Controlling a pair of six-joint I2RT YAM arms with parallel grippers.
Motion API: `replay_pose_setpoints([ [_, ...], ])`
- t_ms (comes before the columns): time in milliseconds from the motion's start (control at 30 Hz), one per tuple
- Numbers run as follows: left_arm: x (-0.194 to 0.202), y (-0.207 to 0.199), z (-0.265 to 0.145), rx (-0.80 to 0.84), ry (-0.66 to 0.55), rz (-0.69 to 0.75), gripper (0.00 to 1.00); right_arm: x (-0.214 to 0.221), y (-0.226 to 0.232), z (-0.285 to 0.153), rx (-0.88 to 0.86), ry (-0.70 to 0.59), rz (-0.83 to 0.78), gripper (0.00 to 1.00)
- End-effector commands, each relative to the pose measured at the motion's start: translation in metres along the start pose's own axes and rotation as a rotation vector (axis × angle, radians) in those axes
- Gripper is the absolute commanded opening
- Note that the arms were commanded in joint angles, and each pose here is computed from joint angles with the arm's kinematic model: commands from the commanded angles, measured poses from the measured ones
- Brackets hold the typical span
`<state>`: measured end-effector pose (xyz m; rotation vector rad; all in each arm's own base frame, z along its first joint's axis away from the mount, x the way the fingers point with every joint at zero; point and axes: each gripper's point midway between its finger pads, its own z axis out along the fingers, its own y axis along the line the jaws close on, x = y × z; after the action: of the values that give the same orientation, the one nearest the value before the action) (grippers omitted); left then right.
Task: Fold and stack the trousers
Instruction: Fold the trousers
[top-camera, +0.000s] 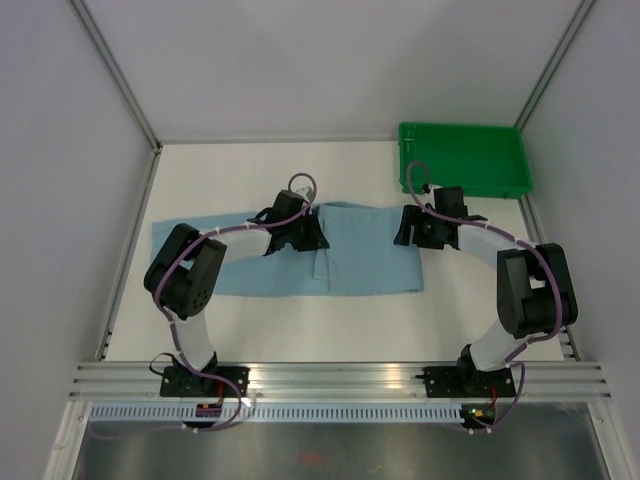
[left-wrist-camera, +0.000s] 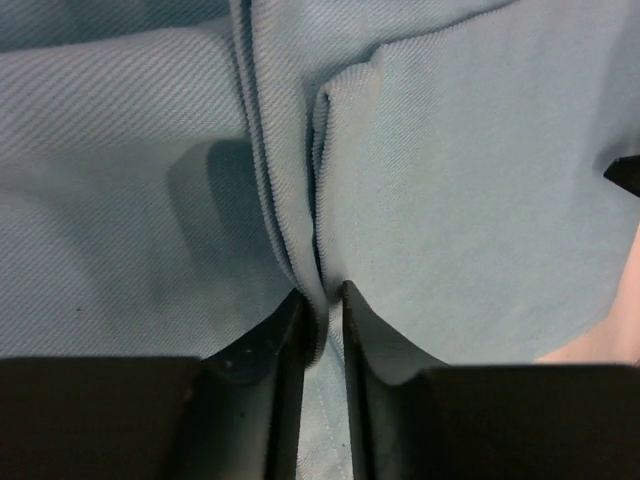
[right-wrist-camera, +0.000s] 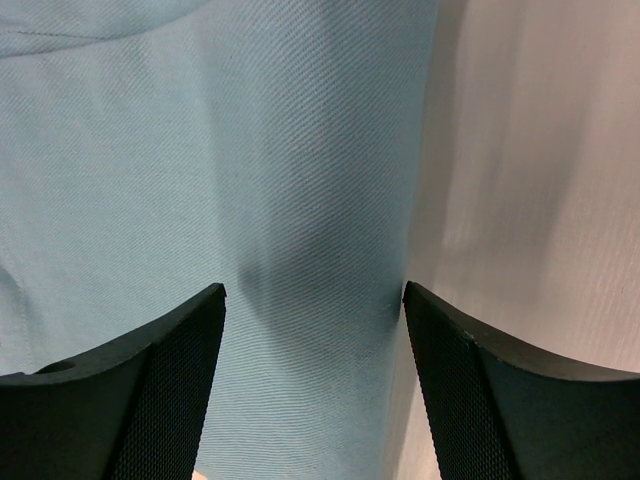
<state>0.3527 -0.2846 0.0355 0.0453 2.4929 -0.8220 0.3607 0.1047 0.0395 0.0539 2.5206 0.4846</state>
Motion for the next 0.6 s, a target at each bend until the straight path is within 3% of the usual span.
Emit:
replay_pose_setpoints([
  [0,-0.029,-0.014,-0.010,0.005,-0.088,0.008,0.23,0.000,0.003,-0.005,-0.005,-0.014,-0.024,0.79],
  [33,-0.034,-0.018,-0.014,0.008,-0.102,0.013,0.18,-0.001,0.003,-0.005,-0.002,-0.016,-0.027,0.79],
  [67,-0.045,-0.027,-0.021,0.021,-0.129,0.020,0.05,-0.001,0.003,-0.005,-0.002,-0.019,-0.026,0.79],
  [100,-0.048,-0.030,-0.023,0.023,-0.132,0.020,0.02,0.000,0.002,-0.005,-0.001,-0.016,-0.024,0.79],
  [367,-0.069,-0.049,-0.060,-0.003,-0.160,-0.063,0.02,-0.004,0.006,-0.007,-0.012,-0.033,-0.008,0.78],
  [567,-0.051,-0.032,-0.078,-0.071,-0.134,-0.108,0.02,-0.007,0.008,-0.009,-0.020,-0.043,-0.003,0.79],
])
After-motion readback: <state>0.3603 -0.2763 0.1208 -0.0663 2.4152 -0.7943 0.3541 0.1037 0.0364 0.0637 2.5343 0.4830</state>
